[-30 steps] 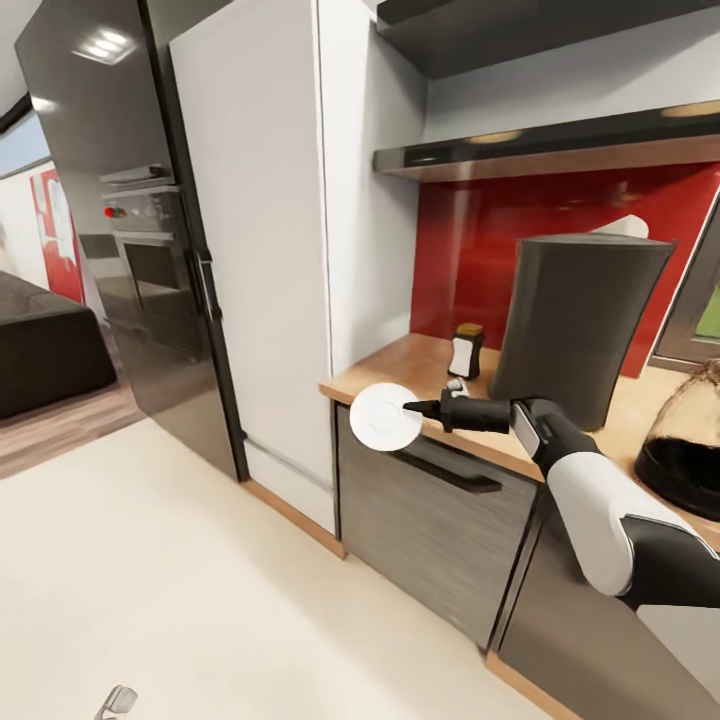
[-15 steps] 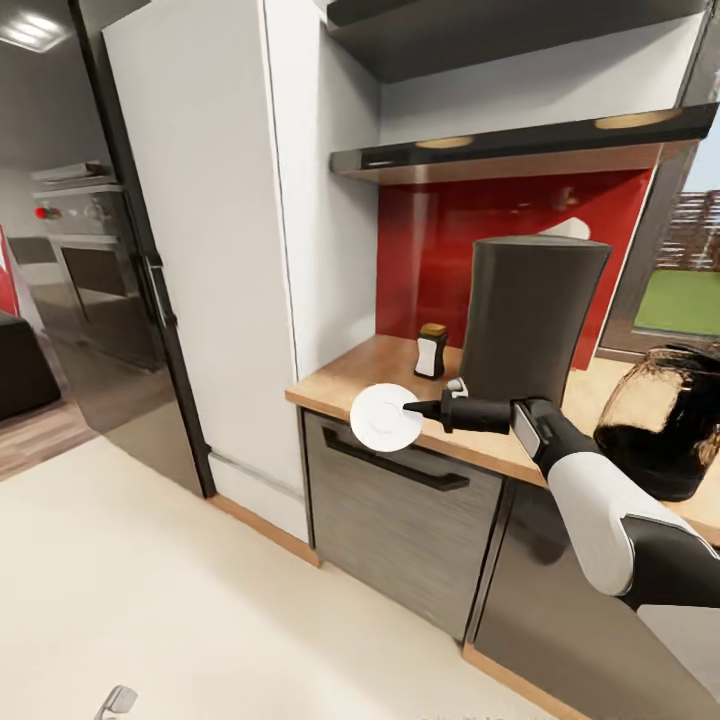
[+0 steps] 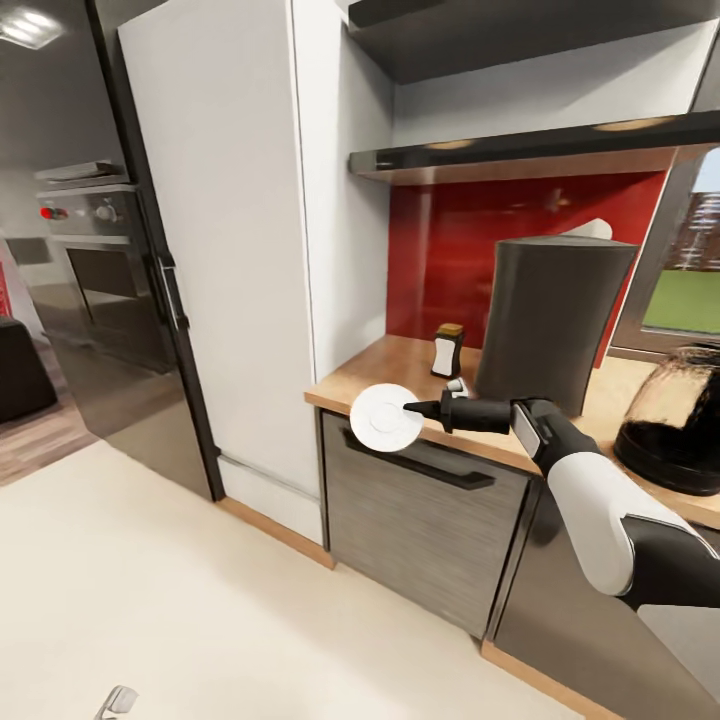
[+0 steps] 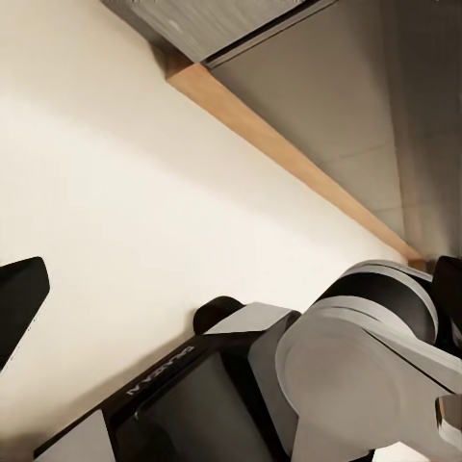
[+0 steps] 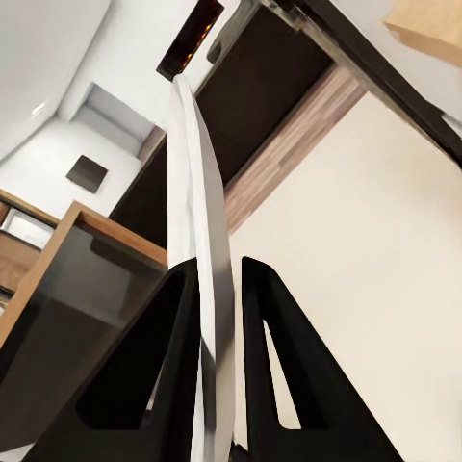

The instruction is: Set up a coffee station on the kitchen countertop: keep the coffee maker on the countertop, move the bottle of coffee from the kitchen shelf to the counter next to the coffee maker, place a paper coffee filter on top of the coffee maker, put the saucer next to the coffee maker with the coffee cup on the saucer, and place the electric kettle next to the coffee maker.

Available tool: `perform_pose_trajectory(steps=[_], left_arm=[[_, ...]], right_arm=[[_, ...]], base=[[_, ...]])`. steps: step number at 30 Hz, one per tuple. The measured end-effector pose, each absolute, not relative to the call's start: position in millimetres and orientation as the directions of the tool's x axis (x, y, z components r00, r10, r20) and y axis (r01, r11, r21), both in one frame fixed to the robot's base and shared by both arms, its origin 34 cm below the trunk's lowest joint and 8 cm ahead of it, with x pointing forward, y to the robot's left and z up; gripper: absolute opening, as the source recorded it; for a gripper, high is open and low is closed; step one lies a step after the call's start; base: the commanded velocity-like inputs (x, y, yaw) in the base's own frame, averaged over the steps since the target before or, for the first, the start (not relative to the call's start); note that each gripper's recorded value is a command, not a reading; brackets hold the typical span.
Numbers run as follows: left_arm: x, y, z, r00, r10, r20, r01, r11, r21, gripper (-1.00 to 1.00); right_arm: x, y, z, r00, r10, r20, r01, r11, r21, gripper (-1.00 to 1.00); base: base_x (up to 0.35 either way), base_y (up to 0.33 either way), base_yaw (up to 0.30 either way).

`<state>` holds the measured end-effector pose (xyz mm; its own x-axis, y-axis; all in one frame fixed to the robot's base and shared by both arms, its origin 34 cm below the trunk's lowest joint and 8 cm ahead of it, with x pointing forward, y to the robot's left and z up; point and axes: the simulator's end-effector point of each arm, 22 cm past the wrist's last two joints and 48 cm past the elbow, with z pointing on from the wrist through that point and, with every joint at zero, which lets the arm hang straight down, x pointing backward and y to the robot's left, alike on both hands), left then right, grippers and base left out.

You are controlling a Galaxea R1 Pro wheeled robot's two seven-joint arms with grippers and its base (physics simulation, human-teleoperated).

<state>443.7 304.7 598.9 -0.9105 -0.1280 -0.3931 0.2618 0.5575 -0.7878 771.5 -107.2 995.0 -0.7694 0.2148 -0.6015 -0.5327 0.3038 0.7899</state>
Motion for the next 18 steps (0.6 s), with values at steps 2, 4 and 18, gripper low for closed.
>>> perform_pose_trajectory(steps=[2,4,18], left_arm=[[443.7,304.7,598.9,-0.911,-0.128,-0.393,0.262,0.558,-0.788,1.0],[443.7,304.7,598.8,-0.911,-0.128,-0.393,0.262,0.558,-0.788,1.0],[444.0,304.6,599.1,-0.91,-0.128,-0.394,0.262,0.557,-0.788,1.0]], right_arm=[[771.5,-107.2,994.8,-0.77,0.214,-0.601,-0.532,0.304,0.79,-1.0],[771.3,-107.1,994.8,-0.771,0.214,-0.6,-0.531,0.304,0.791,-1.0],[771.1,-107.2,995.2,-0.771,0.214,-0.6,-0.531,0.303,0.791,-1.0]], base=[[0.0,0.119,-0.001],[0.0,0.058,0.0],[0.0,0.009,-0.202]])
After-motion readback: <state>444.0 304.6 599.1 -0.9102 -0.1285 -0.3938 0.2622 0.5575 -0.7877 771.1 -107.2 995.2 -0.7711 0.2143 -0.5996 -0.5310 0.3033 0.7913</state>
